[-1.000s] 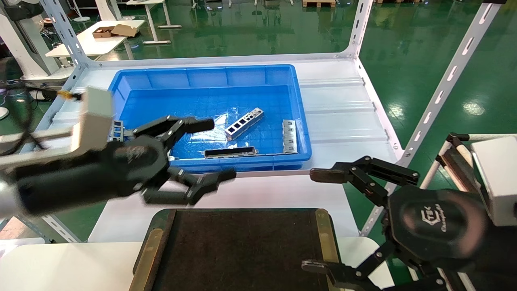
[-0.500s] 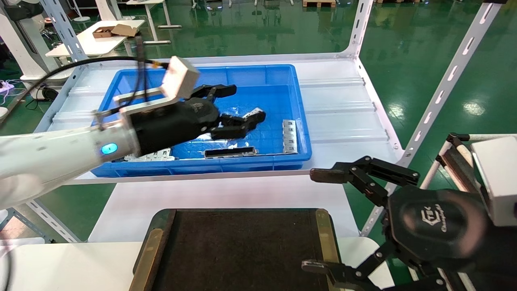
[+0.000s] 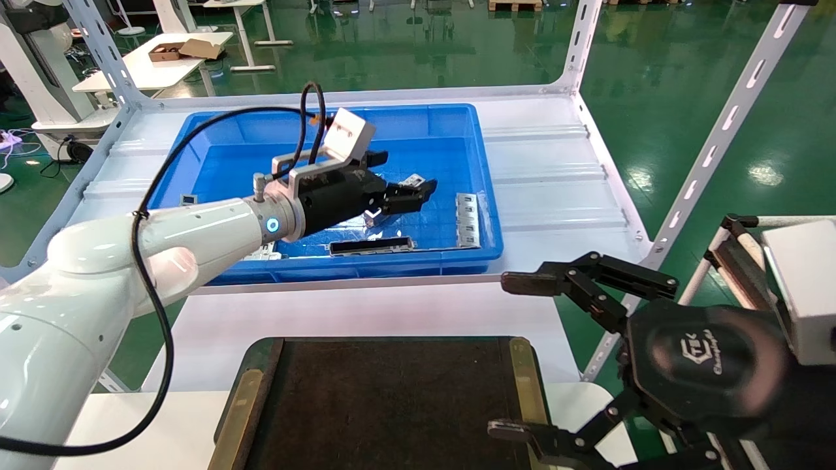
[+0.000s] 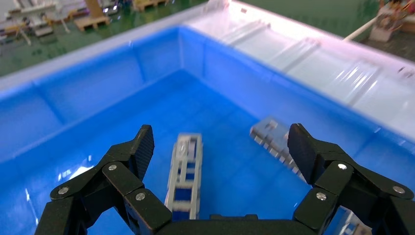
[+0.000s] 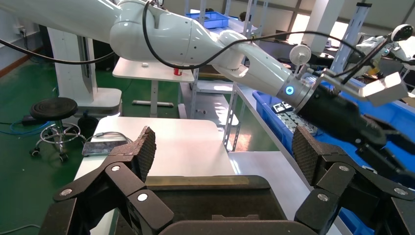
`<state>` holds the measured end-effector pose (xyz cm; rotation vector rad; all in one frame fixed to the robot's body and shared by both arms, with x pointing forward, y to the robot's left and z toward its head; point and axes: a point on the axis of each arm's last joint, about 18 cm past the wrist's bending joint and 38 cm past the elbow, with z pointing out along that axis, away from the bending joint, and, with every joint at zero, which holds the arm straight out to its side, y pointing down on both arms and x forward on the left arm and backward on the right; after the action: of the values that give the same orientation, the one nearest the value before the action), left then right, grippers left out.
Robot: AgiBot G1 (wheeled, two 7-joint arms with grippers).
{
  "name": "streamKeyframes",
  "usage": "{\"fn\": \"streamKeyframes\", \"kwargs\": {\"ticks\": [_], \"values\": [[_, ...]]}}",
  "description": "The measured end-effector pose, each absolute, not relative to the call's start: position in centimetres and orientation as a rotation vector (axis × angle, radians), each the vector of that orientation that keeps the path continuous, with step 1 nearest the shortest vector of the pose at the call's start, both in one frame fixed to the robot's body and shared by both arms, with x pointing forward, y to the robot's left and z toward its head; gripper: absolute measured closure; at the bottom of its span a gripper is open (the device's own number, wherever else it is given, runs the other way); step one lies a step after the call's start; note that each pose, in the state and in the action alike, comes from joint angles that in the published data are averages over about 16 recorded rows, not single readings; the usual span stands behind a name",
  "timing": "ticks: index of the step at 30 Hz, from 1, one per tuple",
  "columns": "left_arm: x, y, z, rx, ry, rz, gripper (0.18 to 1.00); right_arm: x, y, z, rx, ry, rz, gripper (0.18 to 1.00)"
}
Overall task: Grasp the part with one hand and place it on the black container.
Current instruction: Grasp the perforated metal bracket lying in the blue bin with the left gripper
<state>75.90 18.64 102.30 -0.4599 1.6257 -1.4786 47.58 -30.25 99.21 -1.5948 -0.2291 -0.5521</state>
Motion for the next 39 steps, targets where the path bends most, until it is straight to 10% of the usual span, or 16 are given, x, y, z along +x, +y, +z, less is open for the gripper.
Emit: {"fn": "streamKeyframes", "kwargs": {"ticks": [18, 39], "values": [[77.7, 19.4, 99.1, -0.591, 1.636, -1.39, 0.225, 47.6, -30.3, 99.2, -1.595, -0.229, -0.552, 0.234], [78.1, 19.5, 98.0, -0.666, 1.639, -1.382, 0.61, 47.6, -30.3, 99.2, -1.595, -0.229, -0.552, 0.619]]}}
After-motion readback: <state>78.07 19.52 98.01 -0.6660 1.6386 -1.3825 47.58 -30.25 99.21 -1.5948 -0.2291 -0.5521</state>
